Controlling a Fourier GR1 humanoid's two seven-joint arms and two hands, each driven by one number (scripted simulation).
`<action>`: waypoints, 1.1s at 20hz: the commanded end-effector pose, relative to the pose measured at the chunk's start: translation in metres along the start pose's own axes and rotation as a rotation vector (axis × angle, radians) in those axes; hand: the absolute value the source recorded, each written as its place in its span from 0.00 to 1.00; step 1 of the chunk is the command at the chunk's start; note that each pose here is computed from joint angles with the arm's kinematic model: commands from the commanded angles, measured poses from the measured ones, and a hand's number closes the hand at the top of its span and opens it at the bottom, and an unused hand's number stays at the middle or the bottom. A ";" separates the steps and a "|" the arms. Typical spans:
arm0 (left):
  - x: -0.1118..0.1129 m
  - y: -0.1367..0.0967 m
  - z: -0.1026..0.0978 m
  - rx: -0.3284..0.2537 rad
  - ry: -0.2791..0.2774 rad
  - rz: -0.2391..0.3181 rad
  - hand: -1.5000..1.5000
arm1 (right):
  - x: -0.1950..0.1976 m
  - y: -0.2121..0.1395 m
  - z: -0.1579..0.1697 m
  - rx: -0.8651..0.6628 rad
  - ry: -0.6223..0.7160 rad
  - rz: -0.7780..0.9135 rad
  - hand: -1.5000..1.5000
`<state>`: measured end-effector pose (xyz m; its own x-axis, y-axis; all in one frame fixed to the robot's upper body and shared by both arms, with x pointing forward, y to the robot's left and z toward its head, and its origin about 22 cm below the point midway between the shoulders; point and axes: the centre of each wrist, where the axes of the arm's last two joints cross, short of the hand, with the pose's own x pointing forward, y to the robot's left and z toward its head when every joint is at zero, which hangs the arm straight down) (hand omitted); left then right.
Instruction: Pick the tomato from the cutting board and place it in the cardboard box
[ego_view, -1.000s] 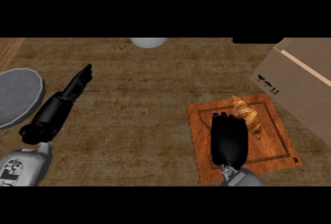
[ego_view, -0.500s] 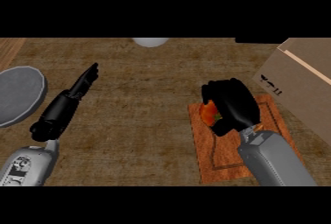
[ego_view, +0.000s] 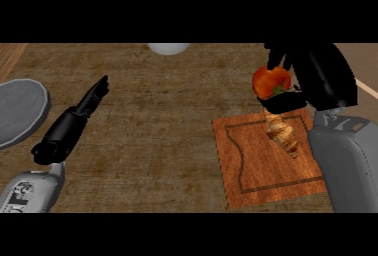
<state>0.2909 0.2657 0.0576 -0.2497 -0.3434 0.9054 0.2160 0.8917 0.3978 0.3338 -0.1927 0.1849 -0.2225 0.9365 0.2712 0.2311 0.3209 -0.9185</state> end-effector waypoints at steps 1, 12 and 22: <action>-0.001 -0.002 0.009 -0.003 -0.004 0.005 0.50 | -0.035 -0.036 -0.014 -0.149 0.195 -0.093 1.00; -0.005 0.000 0.005 0.000 -0.010 -0.020 0.50 | -0.141 -0.100 -0.041 -0.192 0.395 -0.019 1.00; 0.013 0.010 -0.006 -0.012 -0.017 0.005 0.50 | -0.221 -0.081 -0.024 0.251 0.526 0.029 1.00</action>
<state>0.2942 0.2644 0.0685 -0.2695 -0.3354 0.9027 0.2303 0.8877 0.3986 0.3900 -0.3993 0.2147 0.2594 0.9160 0.3059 0.1278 0.2814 -0.9510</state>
